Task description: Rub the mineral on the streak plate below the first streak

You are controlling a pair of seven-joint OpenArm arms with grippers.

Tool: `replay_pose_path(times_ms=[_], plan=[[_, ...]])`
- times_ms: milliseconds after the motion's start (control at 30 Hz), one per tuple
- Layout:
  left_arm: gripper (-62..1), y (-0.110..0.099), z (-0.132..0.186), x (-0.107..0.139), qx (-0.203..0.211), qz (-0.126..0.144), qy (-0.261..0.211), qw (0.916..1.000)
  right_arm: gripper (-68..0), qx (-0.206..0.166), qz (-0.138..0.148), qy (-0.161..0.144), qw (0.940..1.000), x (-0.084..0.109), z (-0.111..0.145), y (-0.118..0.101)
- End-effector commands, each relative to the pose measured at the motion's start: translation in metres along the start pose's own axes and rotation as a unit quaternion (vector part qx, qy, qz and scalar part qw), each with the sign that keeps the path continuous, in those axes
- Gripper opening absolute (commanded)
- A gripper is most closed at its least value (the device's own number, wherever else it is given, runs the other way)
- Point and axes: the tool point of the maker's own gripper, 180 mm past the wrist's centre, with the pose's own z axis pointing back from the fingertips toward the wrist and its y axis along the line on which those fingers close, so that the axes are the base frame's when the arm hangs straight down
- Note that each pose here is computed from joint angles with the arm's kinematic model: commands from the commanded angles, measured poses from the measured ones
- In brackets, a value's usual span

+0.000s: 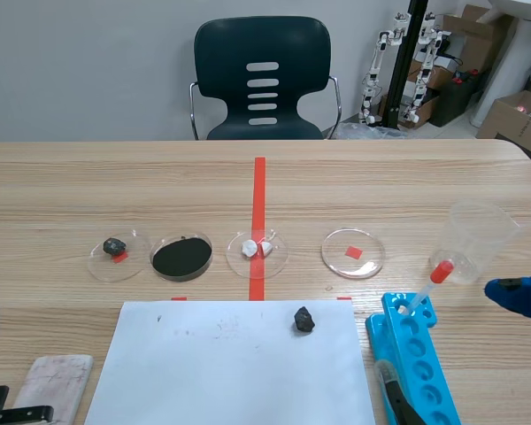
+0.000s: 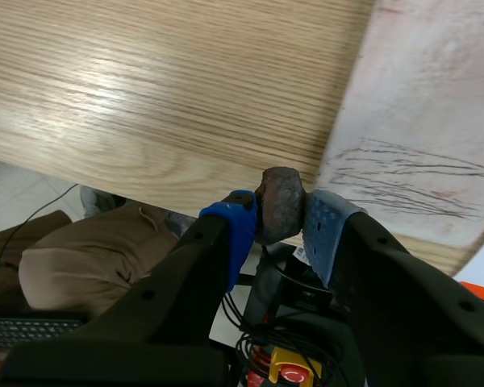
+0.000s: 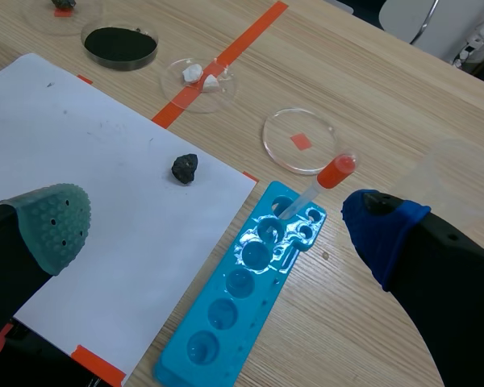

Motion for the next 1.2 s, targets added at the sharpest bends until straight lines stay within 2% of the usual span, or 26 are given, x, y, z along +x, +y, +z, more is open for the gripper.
replay_pose_path(times_ms=[0, 67, 233, 467, 600, 700, 900, 1167], plan=[[-49.2, 0.005, 0.001, 0.001, 0.007, 0.001, -0.003, 1.0, 0.4, -0.001, 0.0, -0.009, 1.0, 0.003, 0.001, -0.001], [-49.2, 0.001, 0.003, 0.002, -0.001, 0.001, -0.006, 1.0, 0.4, -0.001, 0.0, -0.009, 1.0, 0.003, 0.001, -0.001], [-49.2, -0.026, 0.01, 0.006, -0.064, -0.008, -0.017, 0.9978, 0.4, -0.001, 0.0, -0.009, 1.0, 0.003, 0.001, -0.001], [-49.2, -0.069, 0.024, 0.008, -0.166, -0.016, -0.026, 0.9856, 0.4, -0.001, 0.0, -0.009, 1.0, 0.003, 0.001, -0.001], [-49.2, -0.079, 0.027, 0.011, -0.194, -0.009, -0.033, 0.9805, 0.4, -0.001, 0.0, -0.009, 1.0, 0.003, 0.001, -0.001], [-49.2, -0.075, 0.026, 0.011, -0.182, -0.012, -0.035, 0.9826, 0.4, -0.001, 0.0, -0.009, 1.0, 0.003, 0.001, -0.001], [-49.2, -0.043, 0.017, 0.01, -0.091, -0.022, -0.032, 0.9951, 0.4, -0.001, 0.0, -0.009, 1.0, 0.003, 0.001, -0.001], [-49.2, -0.011, 0.014, 0.009, -0.001, -0.022, -0.028, 0.9994, 0.4, -0.001, 0.0, -0.009, 1.0, 0.003, 0.001, -0.001]])
